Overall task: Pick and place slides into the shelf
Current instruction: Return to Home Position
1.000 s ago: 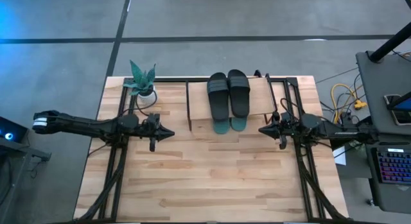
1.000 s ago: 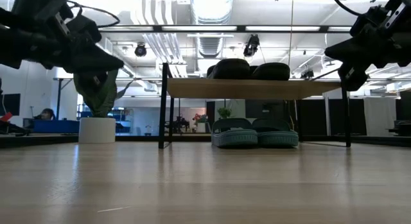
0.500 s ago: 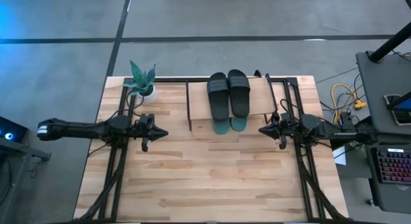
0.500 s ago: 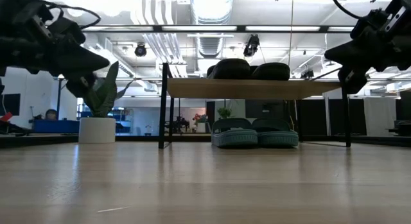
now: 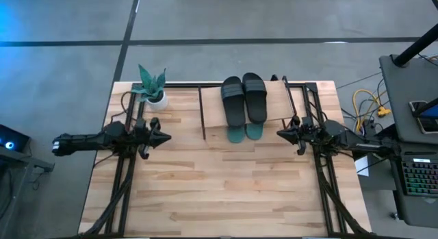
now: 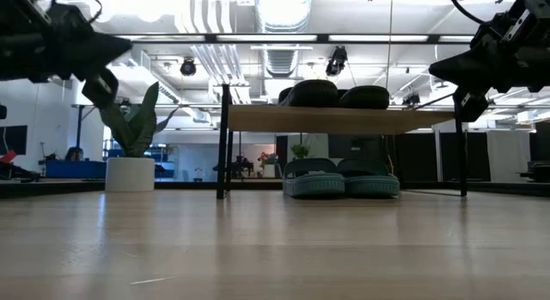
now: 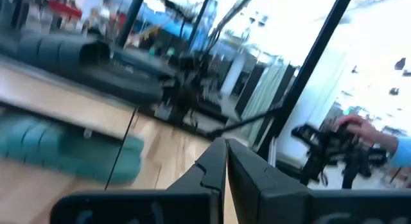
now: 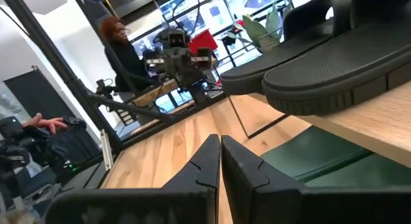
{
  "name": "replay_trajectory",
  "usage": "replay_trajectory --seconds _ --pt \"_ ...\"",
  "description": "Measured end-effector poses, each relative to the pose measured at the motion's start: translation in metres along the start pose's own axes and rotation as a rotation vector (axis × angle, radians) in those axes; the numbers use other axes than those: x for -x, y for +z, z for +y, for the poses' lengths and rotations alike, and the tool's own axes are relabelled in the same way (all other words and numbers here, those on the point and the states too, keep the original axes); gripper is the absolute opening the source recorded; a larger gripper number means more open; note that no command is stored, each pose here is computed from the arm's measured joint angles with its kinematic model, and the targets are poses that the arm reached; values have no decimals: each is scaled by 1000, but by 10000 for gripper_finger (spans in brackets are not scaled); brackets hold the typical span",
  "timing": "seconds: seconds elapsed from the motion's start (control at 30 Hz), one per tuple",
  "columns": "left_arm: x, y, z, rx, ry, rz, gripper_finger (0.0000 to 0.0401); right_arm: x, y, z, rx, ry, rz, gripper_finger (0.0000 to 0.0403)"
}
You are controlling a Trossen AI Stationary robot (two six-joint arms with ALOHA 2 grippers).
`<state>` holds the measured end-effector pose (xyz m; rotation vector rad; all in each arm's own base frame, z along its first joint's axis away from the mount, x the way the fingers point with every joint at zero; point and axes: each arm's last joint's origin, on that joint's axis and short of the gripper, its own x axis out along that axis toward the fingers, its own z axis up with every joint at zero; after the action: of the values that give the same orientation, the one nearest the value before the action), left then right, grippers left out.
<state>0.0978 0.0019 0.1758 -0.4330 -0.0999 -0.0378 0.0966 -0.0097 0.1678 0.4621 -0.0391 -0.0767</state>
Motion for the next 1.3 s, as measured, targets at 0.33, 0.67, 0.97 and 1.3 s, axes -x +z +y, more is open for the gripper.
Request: replay_trajectory --seconds 0.33,0.67,0.97,1.3 --pt "-1 3 -1 -2 -15 -36 0 0 0 0 0 -3 0 8" --pt "-3 2 0 -1 -6 -17 0 0 0 0 0 -4 1 8" --pt "-4 1 0 0 2 0 0 0 0 0 0 -4 2 8" --pt "-4 4 3 -161 107 -57 0 0 0 0 0 -4 1 8"
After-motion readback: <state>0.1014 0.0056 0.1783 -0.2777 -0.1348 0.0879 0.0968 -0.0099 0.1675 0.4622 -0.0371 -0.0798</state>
